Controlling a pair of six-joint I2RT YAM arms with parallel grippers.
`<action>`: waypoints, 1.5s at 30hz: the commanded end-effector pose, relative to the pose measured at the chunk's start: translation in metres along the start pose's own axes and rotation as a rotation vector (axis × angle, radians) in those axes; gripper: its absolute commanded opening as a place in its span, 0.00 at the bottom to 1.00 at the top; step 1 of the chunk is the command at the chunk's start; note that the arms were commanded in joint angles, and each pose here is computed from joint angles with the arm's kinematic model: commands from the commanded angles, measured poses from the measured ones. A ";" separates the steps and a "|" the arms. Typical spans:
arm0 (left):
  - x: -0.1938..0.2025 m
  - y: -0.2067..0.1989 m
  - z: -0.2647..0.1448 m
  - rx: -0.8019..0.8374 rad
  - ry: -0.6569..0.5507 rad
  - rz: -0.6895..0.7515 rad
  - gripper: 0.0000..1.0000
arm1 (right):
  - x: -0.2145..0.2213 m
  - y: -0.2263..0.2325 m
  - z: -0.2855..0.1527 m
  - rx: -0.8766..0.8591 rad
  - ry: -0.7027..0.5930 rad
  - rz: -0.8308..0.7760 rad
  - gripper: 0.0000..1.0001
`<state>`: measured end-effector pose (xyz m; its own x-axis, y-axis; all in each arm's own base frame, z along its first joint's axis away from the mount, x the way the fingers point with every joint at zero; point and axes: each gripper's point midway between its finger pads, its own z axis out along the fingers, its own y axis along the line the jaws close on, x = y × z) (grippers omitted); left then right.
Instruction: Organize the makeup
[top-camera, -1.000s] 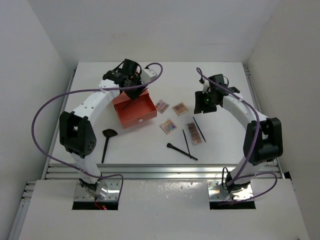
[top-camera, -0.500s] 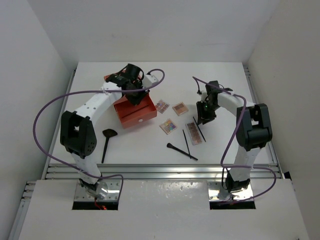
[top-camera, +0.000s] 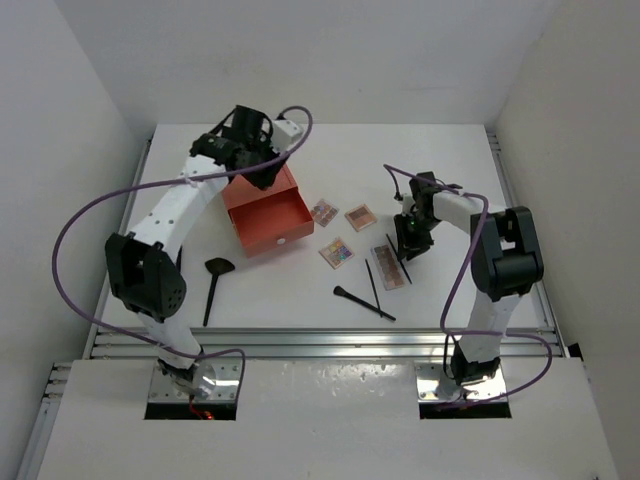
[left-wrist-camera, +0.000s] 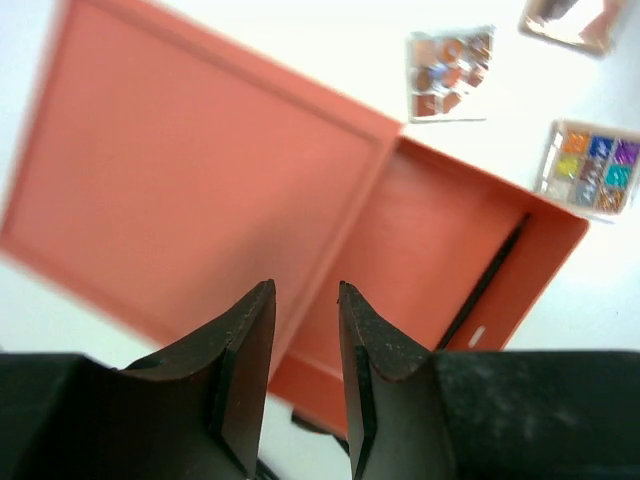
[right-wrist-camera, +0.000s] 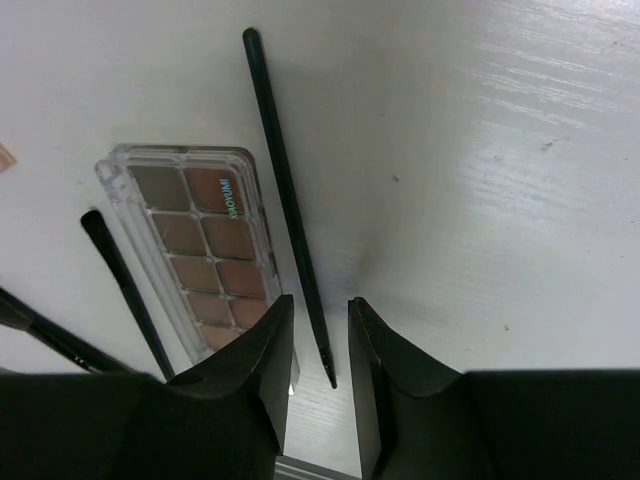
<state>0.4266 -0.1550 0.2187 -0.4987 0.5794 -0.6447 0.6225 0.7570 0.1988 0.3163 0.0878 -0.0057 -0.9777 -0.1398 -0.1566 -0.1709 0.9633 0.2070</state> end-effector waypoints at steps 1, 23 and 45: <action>-0.024 0.041 -0.059 -0.114 -0.141 -0.157 0.37 | -0.014 -0.004 0.001 0.069 -0.030 -0.041 0.29; 0.157 0.157 -0.103 -0.340 -0.036 -0.696 0.46 | -0.040 -0.041 -0.020 0.309 -0.036 -0.191 0.00; 0.297 0.091 -0.052 -0.182 0.339 -0.846 0.46 | -0.150 0.293 -0.149 -0.042 -0.802 -1.482 0.00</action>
<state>0.3217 0.0983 0.1021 -0.8796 -0.1415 -0.4542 -0.0971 0.9880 -0.1197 0.3969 0.3027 0.2206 0.0607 -0.7220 -0.6892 -0.8504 0.3242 -0.4144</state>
